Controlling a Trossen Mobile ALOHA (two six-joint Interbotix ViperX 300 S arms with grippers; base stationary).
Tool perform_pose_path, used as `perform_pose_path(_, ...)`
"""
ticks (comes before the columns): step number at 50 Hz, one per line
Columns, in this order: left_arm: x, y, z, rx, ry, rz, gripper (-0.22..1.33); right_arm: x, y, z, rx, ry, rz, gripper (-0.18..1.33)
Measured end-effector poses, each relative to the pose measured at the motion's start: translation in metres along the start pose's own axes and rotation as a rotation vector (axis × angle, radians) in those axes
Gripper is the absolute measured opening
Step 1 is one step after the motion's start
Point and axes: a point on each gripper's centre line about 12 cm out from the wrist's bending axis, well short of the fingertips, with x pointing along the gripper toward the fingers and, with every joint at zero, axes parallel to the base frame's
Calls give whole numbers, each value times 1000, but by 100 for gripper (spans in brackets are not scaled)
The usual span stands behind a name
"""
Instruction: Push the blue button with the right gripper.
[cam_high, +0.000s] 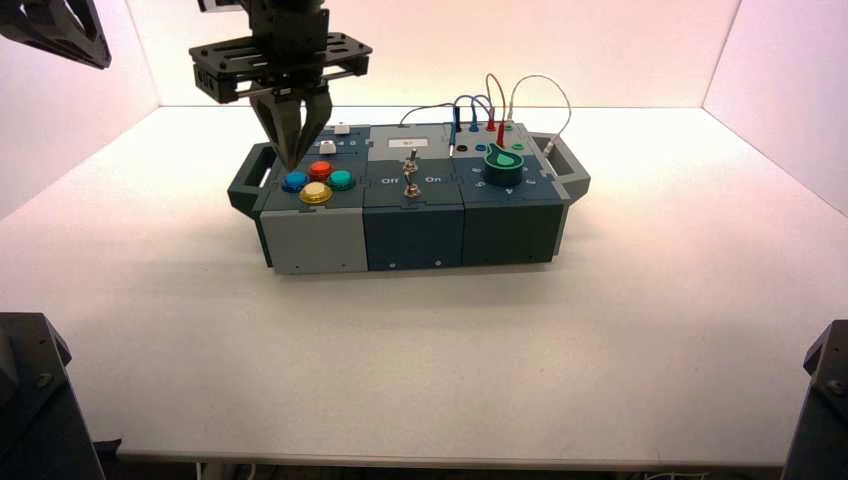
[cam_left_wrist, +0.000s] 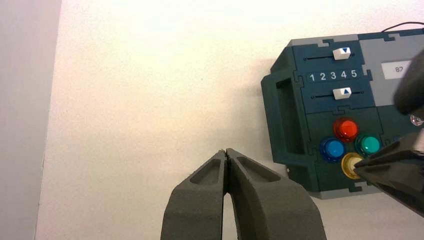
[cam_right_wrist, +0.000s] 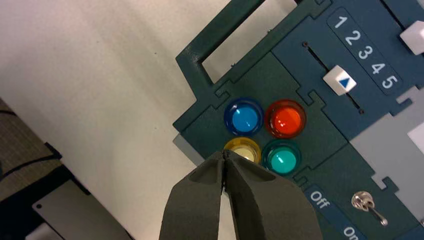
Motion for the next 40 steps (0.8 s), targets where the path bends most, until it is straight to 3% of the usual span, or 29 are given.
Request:
perform_pose_path(24, -2, 0, 1, 2, -9, 2, -16, 8, -1, 7, 0, -1, -4, -14)
perform_pose_path(40, -4, 0, 1, 1, -18, 2, -16, 18, -12, 5, 13, 27, -18, -14)
